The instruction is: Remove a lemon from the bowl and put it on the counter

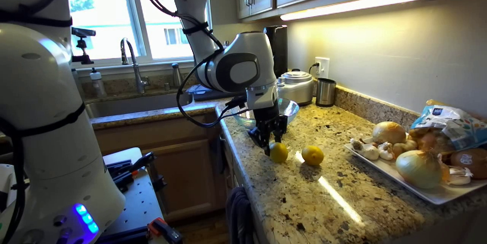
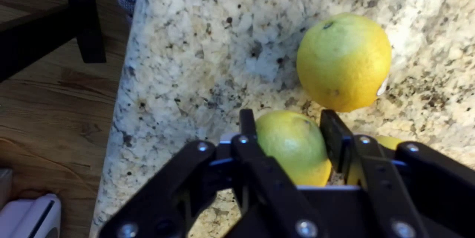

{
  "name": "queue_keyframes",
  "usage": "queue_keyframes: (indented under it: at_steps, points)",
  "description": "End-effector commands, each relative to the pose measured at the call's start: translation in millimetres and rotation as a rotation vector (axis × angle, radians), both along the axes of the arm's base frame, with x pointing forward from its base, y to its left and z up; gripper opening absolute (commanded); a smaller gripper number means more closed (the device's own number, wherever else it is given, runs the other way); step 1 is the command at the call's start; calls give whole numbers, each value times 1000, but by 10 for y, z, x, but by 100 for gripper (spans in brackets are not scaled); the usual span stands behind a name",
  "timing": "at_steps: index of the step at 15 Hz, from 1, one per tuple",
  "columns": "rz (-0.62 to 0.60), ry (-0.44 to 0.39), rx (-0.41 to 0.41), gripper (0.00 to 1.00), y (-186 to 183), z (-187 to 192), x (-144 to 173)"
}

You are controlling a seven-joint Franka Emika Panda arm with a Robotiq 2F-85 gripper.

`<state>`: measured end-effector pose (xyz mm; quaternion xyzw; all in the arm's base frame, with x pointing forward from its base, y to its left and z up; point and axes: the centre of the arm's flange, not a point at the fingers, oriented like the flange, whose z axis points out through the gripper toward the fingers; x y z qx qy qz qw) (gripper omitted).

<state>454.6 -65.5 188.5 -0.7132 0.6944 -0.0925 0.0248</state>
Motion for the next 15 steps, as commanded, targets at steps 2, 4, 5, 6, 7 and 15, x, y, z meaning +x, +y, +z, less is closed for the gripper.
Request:
queue_keyframes:
  at_steps: [2,4,5,6,7,15]
  points:
    - [2,2,-1,47,-1,-34,4]
    - [2,3,-1,47,-1,-39,4]
    - [2,2,-1,47,-1,-38,6]
    - [2,2,-1,22,-1,-38,6]
    - [2,3,1,22,-6,-54,12]
    - [11,12,11,22,-39,-155,126]
